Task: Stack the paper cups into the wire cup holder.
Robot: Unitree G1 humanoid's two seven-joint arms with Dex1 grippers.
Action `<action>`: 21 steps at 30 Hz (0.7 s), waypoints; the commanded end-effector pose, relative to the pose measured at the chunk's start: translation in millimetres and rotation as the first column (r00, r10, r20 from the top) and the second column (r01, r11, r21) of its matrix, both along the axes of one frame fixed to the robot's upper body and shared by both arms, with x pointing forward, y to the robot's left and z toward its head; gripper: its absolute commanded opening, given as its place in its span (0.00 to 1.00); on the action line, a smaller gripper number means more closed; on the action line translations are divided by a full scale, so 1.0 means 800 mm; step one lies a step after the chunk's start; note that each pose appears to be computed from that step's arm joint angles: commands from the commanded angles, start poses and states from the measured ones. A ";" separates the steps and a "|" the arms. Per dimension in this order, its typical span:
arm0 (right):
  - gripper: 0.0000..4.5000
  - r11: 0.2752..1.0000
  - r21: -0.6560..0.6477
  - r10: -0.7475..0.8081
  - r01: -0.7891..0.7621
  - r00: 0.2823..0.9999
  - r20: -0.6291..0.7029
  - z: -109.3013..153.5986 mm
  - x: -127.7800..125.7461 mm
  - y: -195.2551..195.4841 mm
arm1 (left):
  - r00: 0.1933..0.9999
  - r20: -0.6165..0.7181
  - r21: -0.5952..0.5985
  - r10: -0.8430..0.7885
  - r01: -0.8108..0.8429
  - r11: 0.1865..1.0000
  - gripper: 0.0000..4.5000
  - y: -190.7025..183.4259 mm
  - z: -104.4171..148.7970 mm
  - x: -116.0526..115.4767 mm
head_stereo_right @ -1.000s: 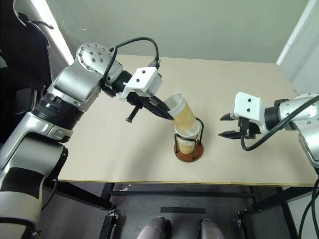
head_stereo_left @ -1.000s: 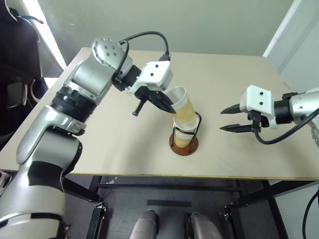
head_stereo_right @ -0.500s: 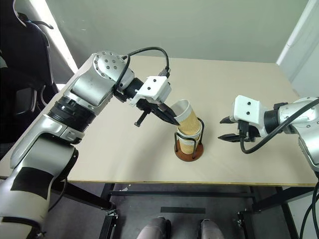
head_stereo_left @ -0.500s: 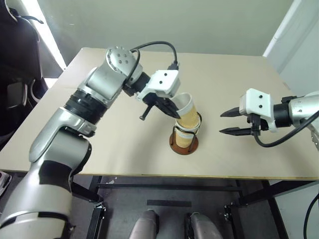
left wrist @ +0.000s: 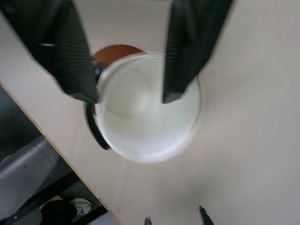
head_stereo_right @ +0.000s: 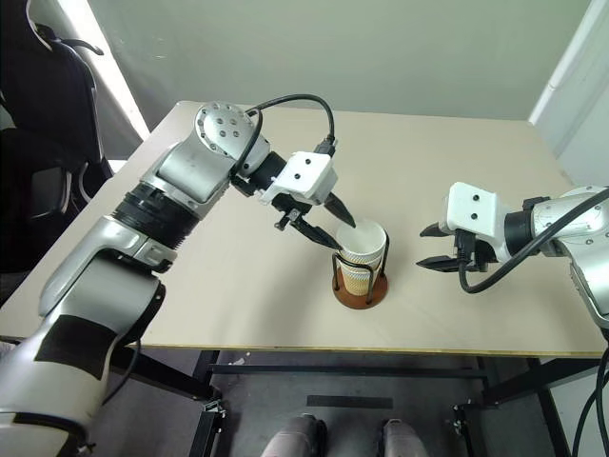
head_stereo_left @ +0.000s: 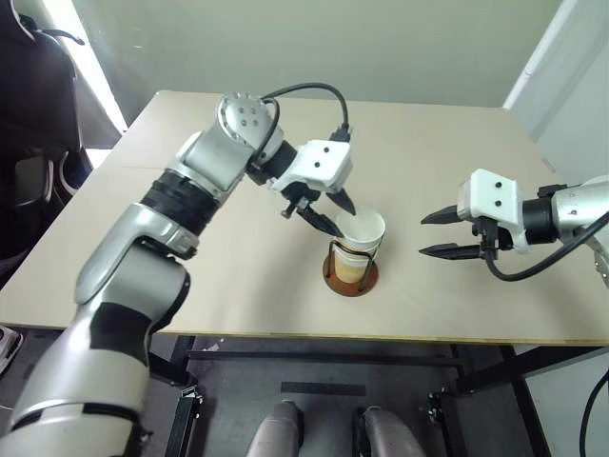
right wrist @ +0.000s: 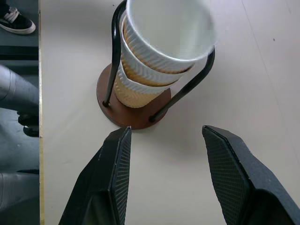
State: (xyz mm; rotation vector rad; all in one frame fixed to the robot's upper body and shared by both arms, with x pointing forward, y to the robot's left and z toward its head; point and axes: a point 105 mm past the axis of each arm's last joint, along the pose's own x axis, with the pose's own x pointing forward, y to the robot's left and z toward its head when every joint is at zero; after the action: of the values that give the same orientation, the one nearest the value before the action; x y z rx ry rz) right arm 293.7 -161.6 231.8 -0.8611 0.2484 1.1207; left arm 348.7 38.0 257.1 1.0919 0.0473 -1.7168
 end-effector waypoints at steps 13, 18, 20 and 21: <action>0.53 1.000 0.022 0.013 -0.014 0.999 0.050 0.007 0.019 -0.002 | 0.916 -0.015 -0.465 0.401 -0.361 0.808 1.00 0.082 0.056 0.038; 0.53 0.979 0.197 -0.068 0.045 0.991 0.114 0.024 0.052 0.003 | 0.800 -0.073 -0.593 0.596 -0.515 0.619 1.00 0.136 0.060 0.050; 0.53 0.964 0.254 -0.114 0.082 0.987 0.112 0.023 0.067 0.000 | 0.744 -0.106 -0.640 0.659 -0.559 0.528 1.00 0.157 0.063 0.053; 0.53 0.958 0.269 -0.136 0.103 0.985 0.109 0.020 0.073 -0.003 | 0.719 -0.124 -0.657 0.684 -0.576 0.486 1.00 0.166 0.063 0.053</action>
State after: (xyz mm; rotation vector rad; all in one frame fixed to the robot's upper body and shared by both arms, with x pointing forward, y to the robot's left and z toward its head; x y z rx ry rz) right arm 344.9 -153.2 232.3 -0.6678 0.1006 1.0362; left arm 394.8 161.7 287.8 0.5606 -0.1509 -0.9002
